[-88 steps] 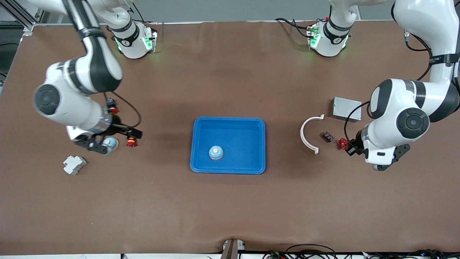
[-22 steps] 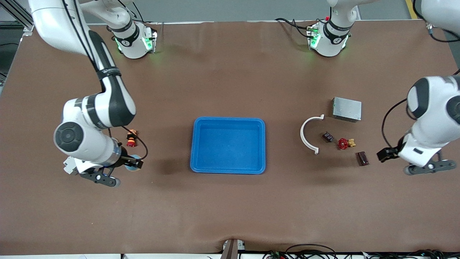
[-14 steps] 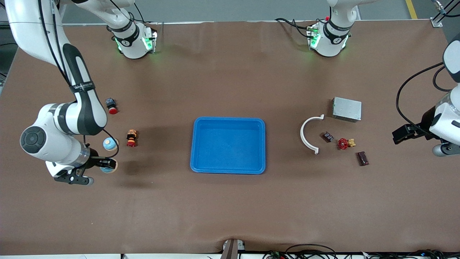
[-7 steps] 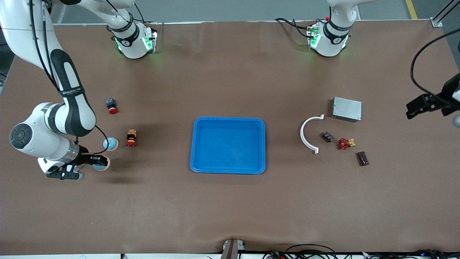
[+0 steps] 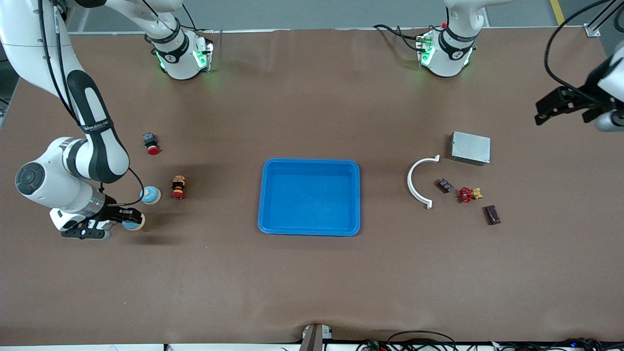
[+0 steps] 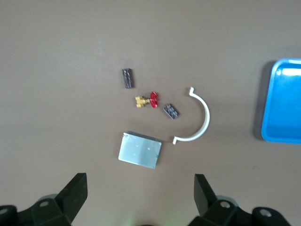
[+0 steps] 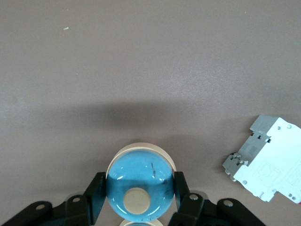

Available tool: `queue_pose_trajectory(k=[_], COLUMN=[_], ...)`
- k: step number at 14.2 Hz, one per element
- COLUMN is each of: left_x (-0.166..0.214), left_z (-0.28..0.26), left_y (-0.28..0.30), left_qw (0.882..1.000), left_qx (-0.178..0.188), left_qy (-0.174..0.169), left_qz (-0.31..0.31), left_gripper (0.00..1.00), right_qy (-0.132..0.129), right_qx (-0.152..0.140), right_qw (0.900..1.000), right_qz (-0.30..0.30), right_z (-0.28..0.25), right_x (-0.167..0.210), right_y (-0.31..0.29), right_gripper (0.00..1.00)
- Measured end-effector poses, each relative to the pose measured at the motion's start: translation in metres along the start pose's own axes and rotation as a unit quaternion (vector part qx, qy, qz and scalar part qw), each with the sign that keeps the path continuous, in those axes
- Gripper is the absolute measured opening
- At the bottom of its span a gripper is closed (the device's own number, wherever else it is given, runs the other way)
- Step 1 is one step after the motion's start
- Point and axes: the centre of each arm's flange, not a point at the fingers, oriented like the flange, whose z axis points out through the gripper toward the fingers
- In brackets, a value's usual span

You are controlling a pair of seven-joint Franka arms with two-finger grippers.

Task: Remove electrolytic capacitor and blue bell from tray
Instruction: 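Lower the bell beside the first bell and open the right gripper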

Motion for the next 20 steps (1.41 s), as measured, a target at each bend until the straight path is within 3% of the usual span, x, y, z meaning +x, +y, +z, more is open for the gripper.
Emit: queue_pose_trajectory(k=[5,14,15,18,20], left_x=[-0.03,-0.036,-0.036,-0.036,-0.036], left_z=[0.002,0.003,0.004,0.004,0.004], left_y=[0.003,0.003,0.003,0.003,0.003], left_qw=[1.0,1.0,1.0,1.0,1.0], left_qx=[0.003,0.003,0.003,0.003,0.003], left_qy=[-0.007,-0.01,-0.011,-0.012,-0.012], left_qz=[0.002,0.004,0.003,0.003,0.003], left_gripper=[1.0,1.0,1.0,1.0,1.0], right_qy=[-0.002,-0.004,-0.003,-0.005,-0.005], right_qx=[-0.002,-0.003,-0.003,-0.003,-0.002], right_qw=[1.0,1.0,1.0,1.0,1.0], right_qz=[0.0,0.005,0.006,0.009,0.009], right_z=[0.022,0.043,0.043,0.045,0.046], right_x=[-0.003,-0.006,-0.006,-0.006,-0.007], right_y=[0.001,0.006,0.007,0.01,0.009], right_gripper=[0.63,0.63,0.67,0.98,1.0])
